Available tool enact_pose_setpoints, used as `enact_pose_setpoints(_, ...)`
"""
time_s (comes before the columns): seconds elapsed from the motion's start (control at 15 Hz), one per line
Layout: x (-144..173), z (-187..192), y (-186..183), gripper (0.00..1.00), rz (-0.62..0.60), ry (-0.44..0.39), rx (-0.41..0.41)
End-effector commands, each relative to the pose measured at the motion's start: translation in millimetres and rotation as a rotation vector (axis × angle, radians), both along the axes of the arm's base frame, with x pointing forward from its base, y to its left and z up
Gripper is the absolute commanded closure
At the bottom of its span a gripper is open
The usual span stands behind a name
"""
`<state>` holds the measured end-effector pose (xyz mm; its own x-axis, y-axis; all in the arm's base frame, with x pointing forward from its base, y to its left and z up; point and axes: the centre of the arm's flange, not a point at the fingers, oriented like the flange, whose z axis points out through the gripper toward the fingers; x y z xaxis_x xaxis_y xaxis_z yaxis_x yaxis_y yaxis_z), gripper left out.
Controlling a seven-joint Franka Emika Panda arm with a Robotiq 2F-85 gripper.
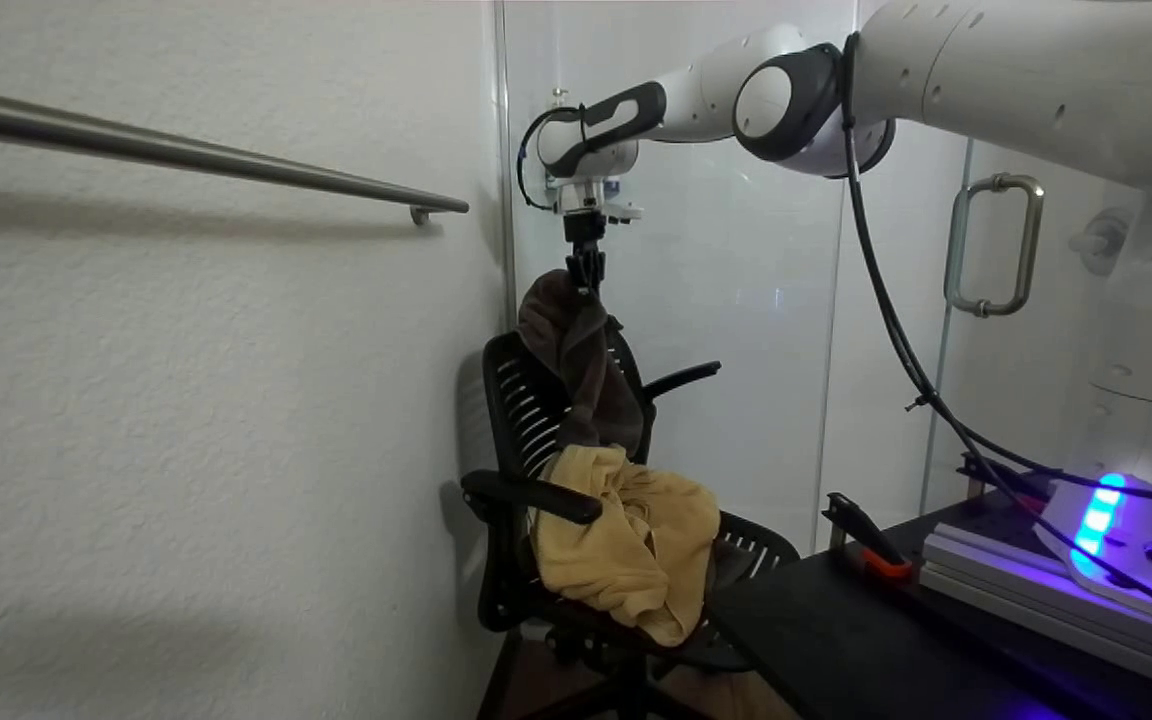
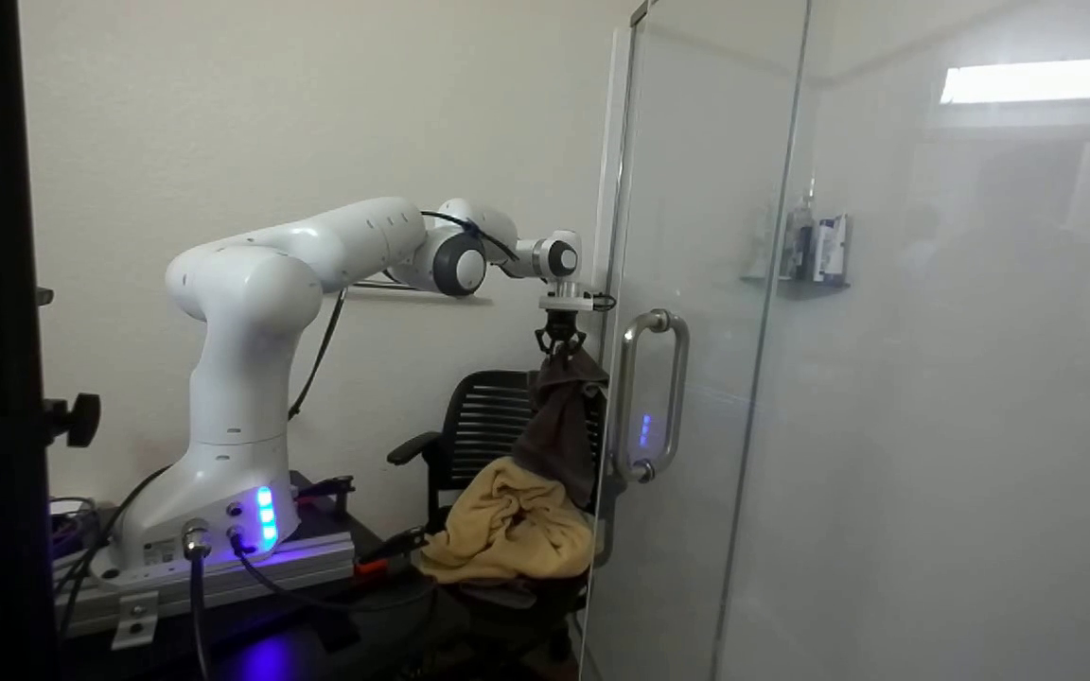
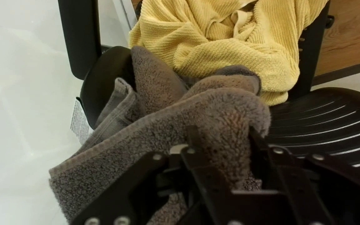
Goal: Remove the towel from the backrest of the chair and put it on the sink
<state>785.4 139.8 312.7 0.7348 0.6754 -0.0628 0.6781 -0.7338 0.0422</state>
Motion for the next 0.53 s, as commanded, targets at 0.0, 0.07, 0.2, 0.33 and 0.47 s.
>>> enact_pose_setpoints(0.0, 28, 1, 0, 0.9, 0.013, -0.032, -0.016)
enact_pose_setpoints(0.07, 27, 2, 0, 0.98, 0.011, -0.034, -0.018)
enact_pose_setpoints(0.2, 23, 5, -1, 1.0, -0.003, -0.025, -0.027)
enact_pose_setpoints(0.33, 15, 17, -2, 0.98, -0.017, -0.027, -0.031)
enact_pose_setpoints(0.47, 2, 41, 0, 0.98, -0.034, -0.05, -0.026)
